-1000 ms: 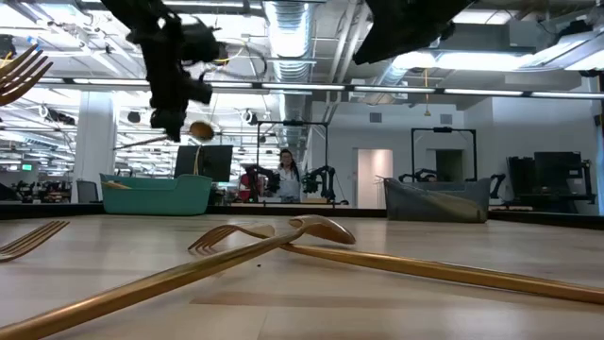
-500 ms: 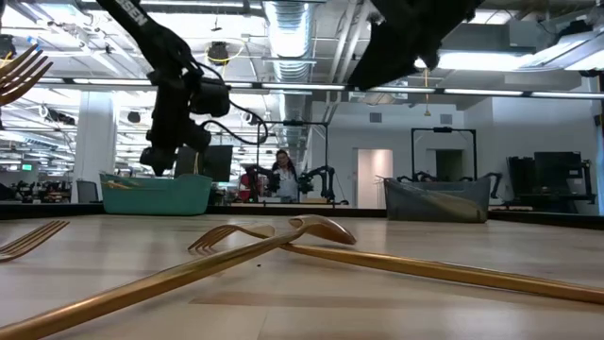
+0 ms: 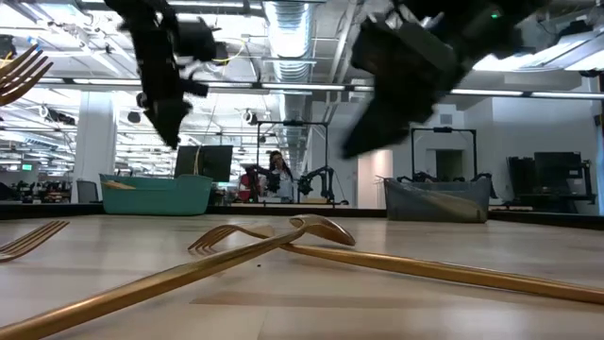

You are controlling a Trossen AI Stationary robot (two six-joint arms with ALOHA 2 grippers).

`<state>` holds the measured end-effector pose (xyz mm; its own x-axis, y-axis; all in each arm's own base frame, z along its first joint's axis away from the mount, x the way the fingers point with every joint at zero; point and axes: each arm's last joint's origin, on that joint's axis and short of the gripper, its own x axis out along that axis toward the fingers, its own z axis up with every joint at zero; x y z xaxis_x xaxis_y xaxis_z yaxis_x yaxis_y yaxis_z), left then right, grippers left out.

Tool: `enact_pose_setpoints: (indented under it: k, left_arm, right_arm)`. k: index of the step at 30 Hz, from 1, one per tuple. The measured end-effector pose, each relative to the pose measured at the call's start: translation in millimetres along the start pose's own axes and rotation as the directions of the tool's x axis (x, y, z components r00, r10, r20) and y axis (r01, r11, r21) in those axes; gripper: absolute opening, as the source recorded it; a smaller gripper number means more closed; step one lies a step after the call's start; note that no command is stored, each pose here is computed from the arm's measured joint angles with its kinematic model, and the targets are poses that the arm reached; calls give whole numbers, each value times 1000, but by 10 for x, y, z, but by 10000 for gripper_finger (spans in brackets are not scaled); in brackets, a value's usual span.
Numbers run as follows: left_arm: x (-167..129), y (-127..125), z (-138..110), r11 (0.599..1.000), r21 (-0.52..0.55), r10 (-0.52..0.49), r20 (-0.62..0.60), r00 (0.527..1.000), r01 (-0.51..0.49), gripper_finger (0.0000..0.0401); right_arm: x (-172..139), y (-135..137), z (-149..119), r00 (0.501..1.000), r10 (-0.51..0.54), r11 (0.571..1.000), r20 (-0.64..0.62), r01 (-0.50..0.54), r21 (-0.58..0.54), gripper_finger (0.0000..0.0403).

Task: Sort silverware by color (type)
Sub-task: Put the spoon into the green bin

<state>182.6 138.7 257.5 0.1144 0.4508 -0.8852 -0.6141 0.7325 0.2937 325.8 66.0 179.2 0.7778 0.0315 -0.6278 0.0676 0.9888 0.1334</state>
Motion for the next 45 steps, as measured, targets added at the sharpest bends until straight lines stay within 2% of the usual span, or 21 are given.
enact_pose_setpoints:
  k: [2,5,11,13,16,18,24,29,34,37,40,44,45]
  left_arm:
    - [-132,-219,-61,996,41,-81,61,995,78,172]
    - [-299,-535,-162,985,112,-145,112,983,133,166]
    - [-574,-1081,-349,964,196,-219,197,956,180,163]
    - [-621,-1222,-406,959,206,-237,214,947,194,163]
    - [-669,-1368,-478,953,210,-265,221,938,220,163]
    - [-679,-1454,-500,950,203,-279,225,933,235,163]
    - [-681,-1605,-568,942,215,-303,209,930,259,162]
    - [-678,-1641,-569,941,212,-309,212,927,265,162]
    - [-683,-1647,-568,941,206,-311,219,925,268,162]
    - [-707,-1696,-556,931,211,-346,255,903,297,162]
    - [-699,-1823,-525,892,278,-440,353,826,356,162]
    - [-669,-1967,-494,800,387,-597,445,667,458,162]
    - [-656,-1991,-488,788,403,-615,461,640,466,162]
  right_arm:
    - [97,74,-67,1000,19,996,-14,-20,-88,185]
    - [257,204,-131,999,41,970,-36,-48,-237,185]
    - [436,493,-78,995,76,886,-68,-99,-452,185]
    - [473,579,-99,990,72,853,-118,-123,-507,185]
    - [568,719,-44,988,82,809,-128,-141,-570,185]
    - [634,756,-70,980,58,786,-190,-162,-596,185]
    - [844,810,-75,959,19,770,-284,-195,-607,170]
    - [861,789,-50,941,1,785,-340,-211,-583,136]
    - [774,701,-22,920,-41,838,-389,-180,-514,55]
    - [680,609,53,912,-71,872,-403,-139,-469,53]
    - [590,510,163,919,-130,906,-372,-43,-422,53]
    - [449,376,355,934,-206,939,-293,104,-329,53]
    - [415,345,399,937,-212,947,-278,127,-294,53]
